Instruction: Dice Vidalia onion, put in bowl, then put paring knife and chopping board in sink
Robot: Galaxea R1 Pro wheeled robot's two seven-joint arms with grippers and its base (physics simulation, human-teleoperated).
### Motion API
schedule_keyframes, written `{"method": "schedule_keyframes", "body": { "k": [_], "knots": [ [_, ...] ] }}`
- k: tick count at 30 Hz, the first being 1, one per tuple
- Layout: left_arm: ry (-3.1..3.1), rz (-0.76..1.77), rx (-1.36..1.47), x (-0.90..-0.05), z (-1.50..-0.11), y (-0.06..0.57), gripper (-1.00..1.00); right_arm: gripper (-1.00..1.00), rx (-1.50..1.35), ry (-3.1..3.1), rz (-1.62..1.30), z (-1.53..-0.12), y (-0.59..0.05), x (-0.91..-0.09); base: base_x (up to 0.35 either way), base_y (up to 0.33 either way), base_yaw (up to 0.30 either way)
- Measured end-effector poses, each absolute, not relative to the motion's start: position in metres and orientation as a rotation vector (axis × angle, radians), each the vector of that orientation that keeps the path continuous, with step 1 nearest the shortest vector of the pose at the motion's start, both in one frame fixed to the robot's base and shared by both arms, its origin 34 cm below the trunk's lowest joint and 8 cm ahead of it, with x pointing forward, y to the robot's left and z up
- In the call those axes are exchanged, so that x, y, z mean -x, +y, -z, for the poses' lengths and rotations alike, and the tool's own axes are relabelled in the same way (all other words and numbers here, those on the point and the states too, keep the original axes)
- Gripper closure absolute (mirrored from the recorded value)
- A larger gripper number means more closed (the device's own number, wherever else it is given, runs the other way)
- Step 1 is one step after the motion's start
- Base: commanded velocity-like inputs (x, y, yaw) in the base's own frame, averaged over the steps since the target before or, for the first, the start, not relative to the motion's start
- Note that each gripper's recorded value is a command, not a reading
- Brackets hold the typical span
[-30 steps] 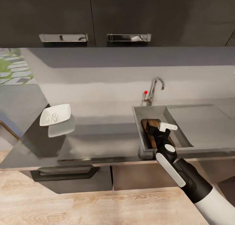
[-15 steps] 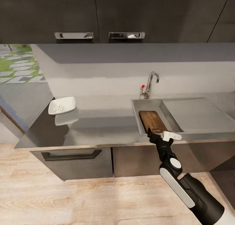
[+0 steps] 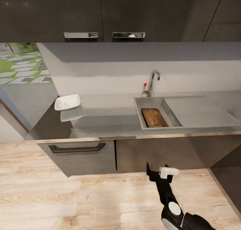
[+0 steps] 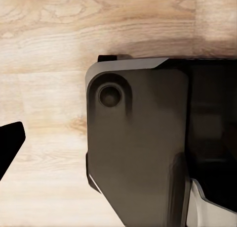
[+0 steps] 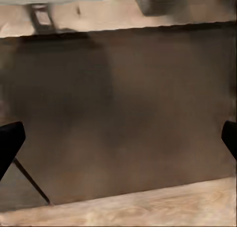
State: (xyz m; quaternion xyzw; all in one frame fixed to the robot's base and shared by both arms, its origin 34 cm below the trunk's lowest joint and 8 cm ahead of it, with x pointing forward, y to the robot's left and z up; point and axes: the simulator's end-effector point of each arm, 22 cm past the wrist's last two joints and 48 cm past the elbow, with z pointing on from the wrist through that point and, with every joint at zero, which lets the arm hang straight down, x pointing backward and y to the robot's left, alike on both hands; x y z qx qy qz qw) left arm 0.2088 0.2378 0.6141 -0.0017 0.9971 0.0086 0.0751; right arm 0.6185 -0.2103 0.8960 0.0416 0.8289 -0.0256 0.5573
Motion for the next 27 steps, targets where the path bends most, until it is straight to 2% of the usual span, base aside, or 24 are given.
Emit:
{"method": "schedule_keyframes", "body": {
  "k": [4, 10, 14, 17, 18, 27],
  "knots": [
    [2.980, -0.026, 0.012, -0.214, -0.615, 0.237, -1.00, -1.00, -0.076, 2.084, 0.122, -0.802, -0.239, -0.573, -0.002, 0.000, 0.000],
    [2.916, -0.026, 0.023, -0.245, -0.620, 0.237, -1.00, -1.00, 0.058, 2.374, 0.056, -0.674, -0.251, -0.481, 0.000, 0.000, 0.000],
    [2.907, -0.025, 0.027, -0.250, -0.621, 0.237, -1.00, -1.00, 0.100, 2.447, -0.001, -0.648, -0.239, -0.435, 0.000, 0.000, 0.000],
    [2.911, -0.043, 0.065, -0.248, -0.621, 0.244, -1.00, -1.00, 0.119, 2.473, -0.025, -0.643, -0.233, -0.417, 0.000, 0.000, 0.000],
    [2.907, -0.096, 0.145, -0.248, -0.621, 0.267, -1.00, -1.00, 0.120, 2.483, -0.029, -0.641, -0.232, -0.409, 0.000, 0.000, 0.000],
    [2.895, -0.100, 0.150, -0.252, -0.622, 0.270, -1.00, -1.00, 0.114, 2.469, -0.022, -0.645, -0.234, -0.413, 0.000, 0.000, 0.000]
  ]
}}
